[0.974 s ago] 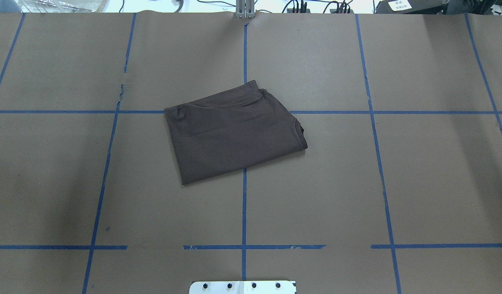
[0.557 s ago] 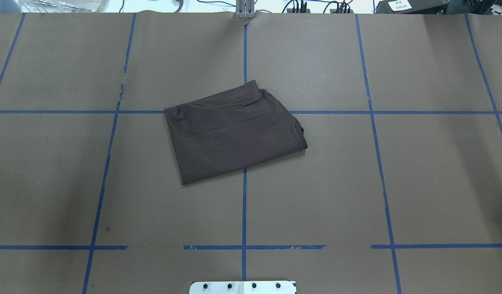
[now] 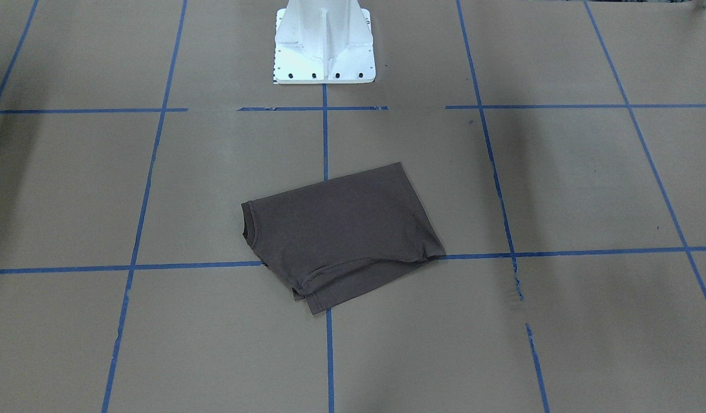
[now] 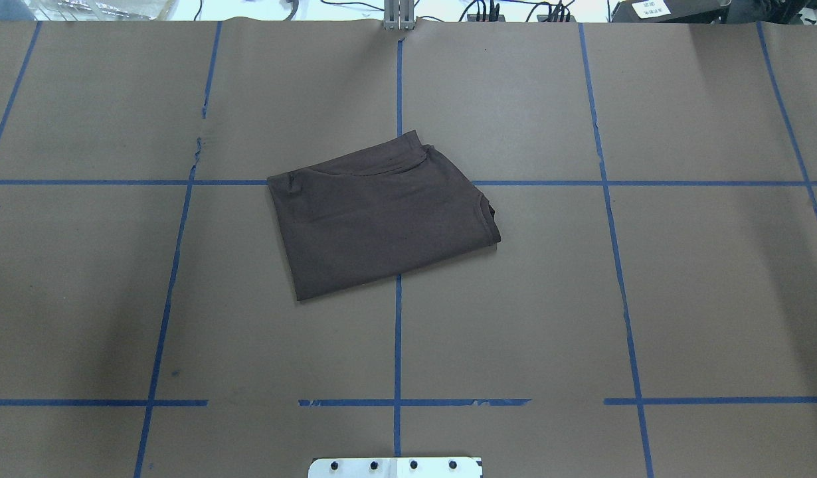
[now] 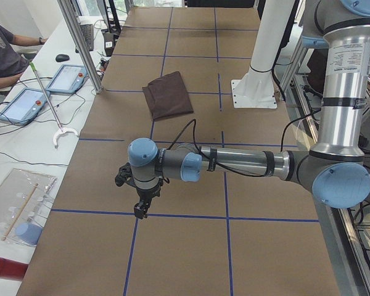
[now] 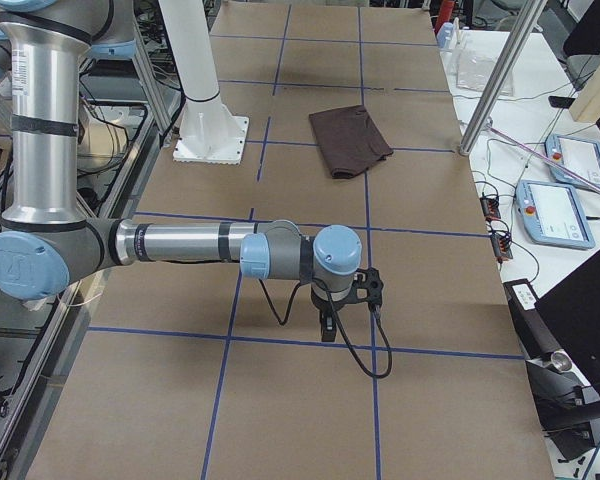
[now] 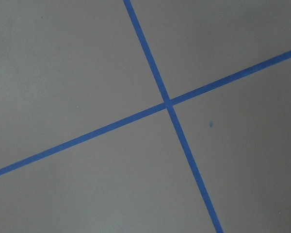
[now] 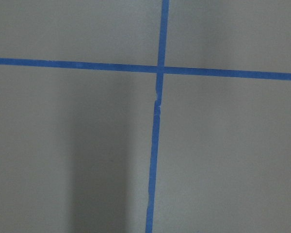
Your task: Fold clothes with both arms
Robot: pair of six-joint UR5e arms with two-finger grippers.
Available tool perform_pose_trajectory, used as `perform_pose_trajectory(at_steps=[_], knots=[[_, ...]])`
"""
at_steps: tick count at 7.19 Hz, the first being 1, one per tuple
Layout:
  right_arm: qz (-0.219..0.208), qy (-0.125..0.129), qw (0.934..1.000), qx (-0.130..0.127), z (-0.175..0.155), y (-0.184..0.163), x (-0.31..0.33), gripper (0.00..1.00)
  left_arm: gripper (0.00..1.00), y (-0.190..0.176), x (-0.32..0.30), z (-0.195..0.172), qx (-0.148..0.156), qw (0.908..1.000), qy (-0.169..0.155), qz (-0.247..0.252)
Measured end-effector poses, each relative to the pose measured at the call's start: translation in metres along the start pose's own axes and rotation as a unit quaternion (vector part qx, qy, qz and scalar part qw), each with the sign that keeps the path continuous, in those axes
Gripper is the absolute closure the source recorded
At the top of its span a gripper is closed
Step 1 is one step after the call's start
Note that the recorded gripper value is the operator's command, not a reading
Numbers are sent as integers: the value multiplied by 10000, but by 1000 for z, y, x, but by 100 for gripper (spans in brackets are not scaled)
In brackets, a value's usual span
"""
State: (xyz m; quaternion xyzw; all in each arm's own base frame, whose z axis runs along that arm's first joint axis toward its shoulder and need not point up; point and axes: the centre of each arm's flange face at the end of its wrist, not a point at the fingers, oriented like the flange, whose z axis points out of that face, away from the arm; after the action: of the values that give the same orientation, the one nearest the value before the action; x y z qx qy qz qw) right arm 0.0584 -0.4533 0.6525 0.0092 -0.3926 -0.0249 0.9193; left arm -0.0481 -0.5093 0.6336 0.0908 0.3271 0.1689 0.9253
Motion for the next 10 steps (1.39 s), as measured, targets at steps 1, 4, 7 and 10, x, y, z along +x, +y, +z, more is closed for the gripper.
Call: perform_pose_trajectory(at_steps=[1, 4, 7, 10], knots=[[1, 3, 10000, 28, 8, -1, 8, 0, 0, 0, 0, 0, 6, 10000, -1, -87], [195, -8, 9998, 93, 9, -6, 10, 0, 0, -4, 6, -8, 98, 9938, -15, -1111], [209, -19, 9997, 112, 8, -7, 8, 0, 0, -5, 7, -10, 104, 9888, -17, -1488], [189, -52, 9997, 131, 6, -9, 6, 0, 0, -6, 8, -10, 99, 9885, -14, -1509]])
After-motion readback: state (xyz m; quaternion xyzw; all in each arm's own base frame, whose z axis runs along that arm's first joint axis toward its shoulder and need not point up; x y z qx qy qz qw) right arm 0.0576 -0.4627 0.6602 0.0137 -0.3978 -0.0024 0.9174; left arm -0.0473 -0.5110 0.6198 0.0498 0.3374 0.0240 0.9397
